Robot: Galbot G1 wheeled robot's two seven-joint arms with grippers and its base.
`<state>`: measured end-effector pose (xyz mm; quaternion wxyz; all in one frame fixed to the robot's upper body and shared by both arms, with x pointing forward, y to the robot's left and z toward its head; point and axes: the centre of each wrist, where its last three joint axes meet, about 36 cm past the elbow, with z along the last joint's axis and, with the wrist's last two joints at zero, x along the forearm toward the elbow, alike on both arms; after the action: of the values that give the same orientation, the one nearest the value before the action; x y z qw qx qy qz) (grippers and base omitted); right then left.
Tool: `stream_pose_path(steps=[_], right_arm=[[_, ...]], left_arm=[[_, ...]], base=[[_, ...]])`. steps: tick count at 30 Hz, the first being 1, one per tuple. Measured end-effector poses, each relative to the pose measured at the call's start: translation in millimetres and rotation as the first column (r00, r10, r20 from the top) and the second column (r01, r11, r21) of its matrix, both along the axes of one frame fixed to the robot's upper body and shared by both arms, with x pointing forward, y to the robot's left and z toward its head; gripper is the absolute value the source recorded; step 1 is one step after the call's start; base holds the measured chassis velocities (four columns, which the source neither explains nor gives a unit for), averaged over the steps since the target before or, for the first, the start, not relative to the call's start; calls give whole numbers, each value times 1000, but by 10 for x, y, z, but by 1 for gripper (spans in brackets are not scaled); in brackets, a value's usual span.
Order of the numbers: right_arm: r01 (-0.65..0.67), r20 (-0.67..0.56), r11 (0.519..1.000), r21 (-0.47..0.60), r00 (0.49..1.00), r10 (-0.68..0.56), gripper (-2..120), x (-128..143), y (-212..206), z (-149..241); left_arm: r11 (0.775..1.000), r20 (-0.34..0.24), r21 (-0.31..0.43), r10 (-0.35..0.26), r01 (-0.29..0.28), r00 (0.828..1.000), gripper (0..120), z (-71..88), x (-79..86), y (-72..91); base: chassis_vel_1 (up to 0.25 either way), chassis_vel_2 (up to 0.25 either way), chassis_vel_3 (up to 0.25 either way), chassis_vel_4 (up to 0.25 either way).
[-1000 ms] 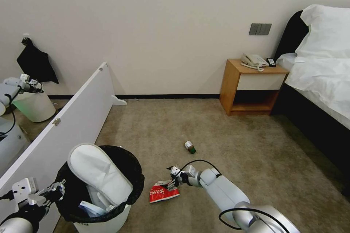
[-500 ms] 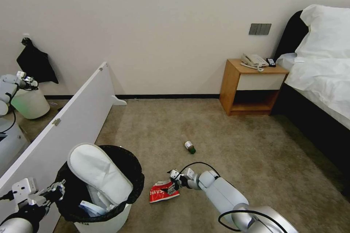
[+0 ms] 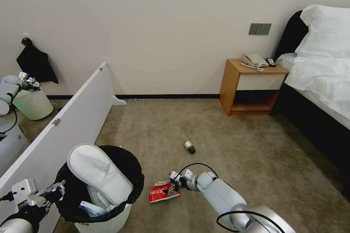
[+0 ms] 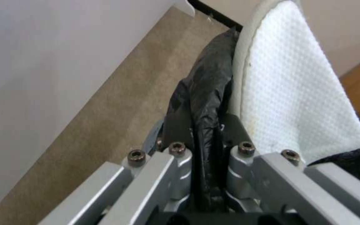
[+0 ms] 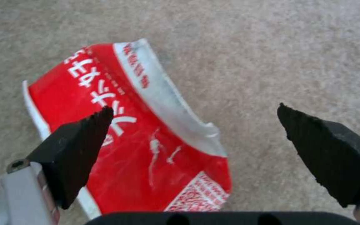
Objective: Pick up the trash bin, then pick up the garbage from the floor and place it into the trash bin.
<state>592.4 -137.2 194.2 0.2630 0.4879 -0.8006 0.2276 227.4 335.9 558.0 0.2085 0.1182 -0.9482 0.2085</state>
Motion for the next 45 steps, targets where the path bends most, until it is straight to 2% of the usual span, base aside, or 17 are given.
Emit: stream_pose_path(steps=[19,31,33,38,41,45], right_arm=[[17,29,1000,-16,999,-16,100,29,165,54],[6,-20,1000,-3,1000,-6,100,1,183,29],[6,-30,1000,2,1000,-6,98,-7,185,22],[0,-52,1000,19,999,1,76,-12,190,19],[-5,-55,1000,21,998,6,70,-12,189,19],[-11,-55,1000,22,998,12,52,-6,188,24]], left_arm=[[1000,-5,-7,6,-6,1000,5,-15,-15,-3],[1000,-9,-7,9,-9,1000,5,-19,-22,-1],[1000,-9,-7,9,-9,1000,5,-20,-24,0],[1000,-9,-8,11,-11,1000,5,-22,-26,0],[1000,-9,-8,11,-11,1000,5,-23,-26,-1],[1000,-8,-8,11,-11,1000,5,-23,-23,-4]], base=[[0,0,0,0],[0,0,0,0],[0,0,0,0],[0,0,0,0],[0,0,0,0],[0,0,0,0]])
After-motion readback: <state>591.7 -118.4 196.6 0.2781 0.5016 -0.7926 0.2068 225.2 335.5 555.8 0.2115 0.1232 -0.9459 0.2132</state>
